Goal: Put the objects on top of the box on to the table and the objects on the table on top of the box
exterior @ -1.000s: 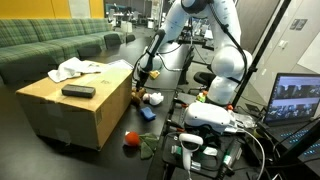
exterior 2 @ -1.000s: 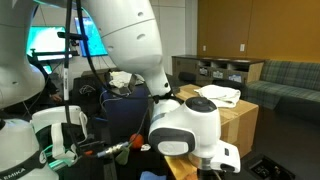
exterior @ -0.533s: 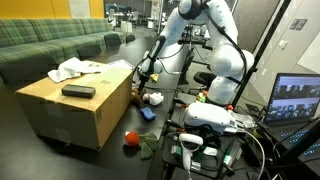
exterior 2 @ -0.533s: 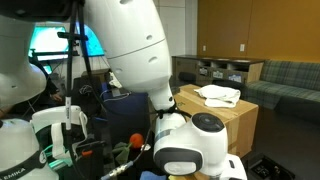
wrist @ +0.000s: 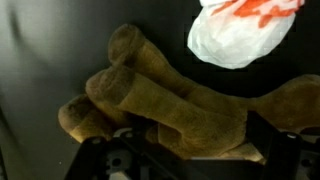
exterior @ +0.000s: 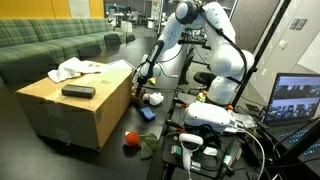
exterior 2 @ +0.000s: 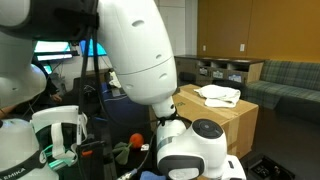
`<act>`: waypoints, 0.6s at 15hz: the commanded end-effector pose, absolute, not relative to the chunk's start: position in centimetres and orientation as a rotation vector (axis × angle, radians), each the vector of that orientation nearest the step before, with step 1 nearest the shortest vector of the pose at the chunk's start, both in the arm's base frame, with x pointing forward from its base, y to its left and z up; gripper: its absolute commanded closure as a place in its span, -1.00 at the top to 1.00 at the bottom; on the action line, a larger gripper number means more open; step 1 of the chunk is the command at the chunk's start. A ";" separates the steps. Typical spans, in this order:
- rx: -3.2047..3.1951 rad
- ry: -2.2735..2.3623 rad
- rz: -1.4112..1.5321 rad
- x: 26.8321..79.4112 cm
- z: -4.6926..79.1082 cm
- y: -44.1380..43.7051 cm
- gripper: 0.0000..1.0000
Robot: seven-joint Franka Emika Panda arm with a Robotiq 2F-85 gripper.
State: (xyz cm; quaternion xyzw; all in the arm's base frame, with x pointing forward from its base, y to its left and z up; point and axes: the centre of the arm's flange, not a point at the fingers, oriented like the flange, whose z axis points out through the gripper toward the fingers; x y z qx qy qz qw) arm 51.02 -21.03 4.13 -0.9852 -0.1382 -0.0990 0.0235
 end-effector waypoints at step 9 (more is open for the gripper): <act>-3.049 -0.474 -0.294 51.2 3.2 -21.2 -0.52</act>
